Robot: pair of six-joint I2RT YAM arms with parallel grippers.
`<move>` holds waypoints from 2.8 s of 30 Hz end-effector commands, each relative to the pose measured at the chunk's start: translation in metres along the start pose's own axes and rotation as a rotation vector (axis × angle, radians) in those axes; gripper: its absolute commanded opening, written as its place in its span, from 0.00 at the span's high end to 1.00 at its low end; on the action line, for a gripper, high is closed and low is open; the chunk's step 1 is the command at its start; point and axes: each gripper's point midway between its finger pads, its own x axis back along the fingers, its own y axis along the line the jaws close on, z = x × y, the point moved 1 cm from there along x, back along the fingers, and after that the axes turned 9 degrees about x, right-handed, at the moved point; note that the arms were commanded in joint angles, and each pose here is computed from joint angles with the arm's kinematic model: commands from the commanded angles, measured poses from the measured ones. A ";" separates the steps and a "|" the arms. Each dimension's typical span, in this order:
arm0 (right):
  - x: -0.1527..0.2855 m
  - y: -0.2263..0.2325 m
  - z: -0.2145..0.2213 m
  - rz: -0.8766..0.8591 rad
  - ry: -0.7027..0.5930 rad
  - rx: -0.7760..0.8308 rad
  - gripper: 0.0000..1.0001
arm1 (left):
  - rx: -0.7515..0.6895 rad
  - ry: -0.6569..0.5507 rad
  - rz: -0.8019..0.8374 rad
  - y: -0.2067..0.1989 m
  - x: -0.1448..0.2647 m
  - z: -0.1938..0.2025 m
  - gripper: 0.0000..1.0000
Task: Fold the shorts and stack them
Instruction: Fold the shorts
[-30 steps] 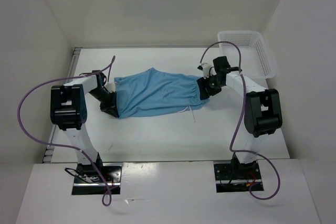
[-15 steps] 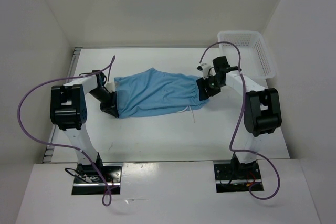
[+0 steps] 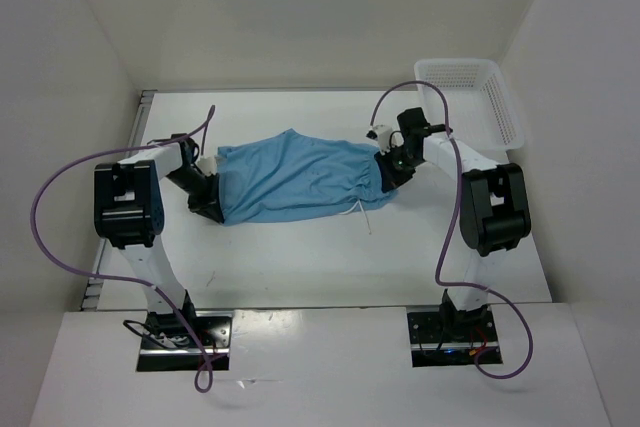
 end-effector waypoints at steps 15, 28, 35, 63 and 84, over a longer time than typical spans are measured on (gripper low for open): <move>0.046 -0.002 0.035 -0.222 0.174 0.132 1.00 | 0.015 0.000 -0.041 0.014 -0.003 -0.003 0.99; 0.000 0.007 0.040 -0.193 0.120 -0.151 0.08 | 0.030 0.036 -0.006 0.011 -0.010 0.007 0.83; -0.011 0.019 0.030 -0.235 0.059 -0.272 0.08 | 0.030 0.036 -0.016 0.013 -0.010 0.009 0.79; 0.039 -0.020 -0.022 0.023 -0.094 -0.146 1.00 | 0.004 -0.099 0.009 0.000 0.032 -0.018 0.62; 0.126 -0.082 -0.106 0.666 0.001 0.340 1.00 | -0.343 -0.289 0.040 -0.106 -0.015 -0.166 0.51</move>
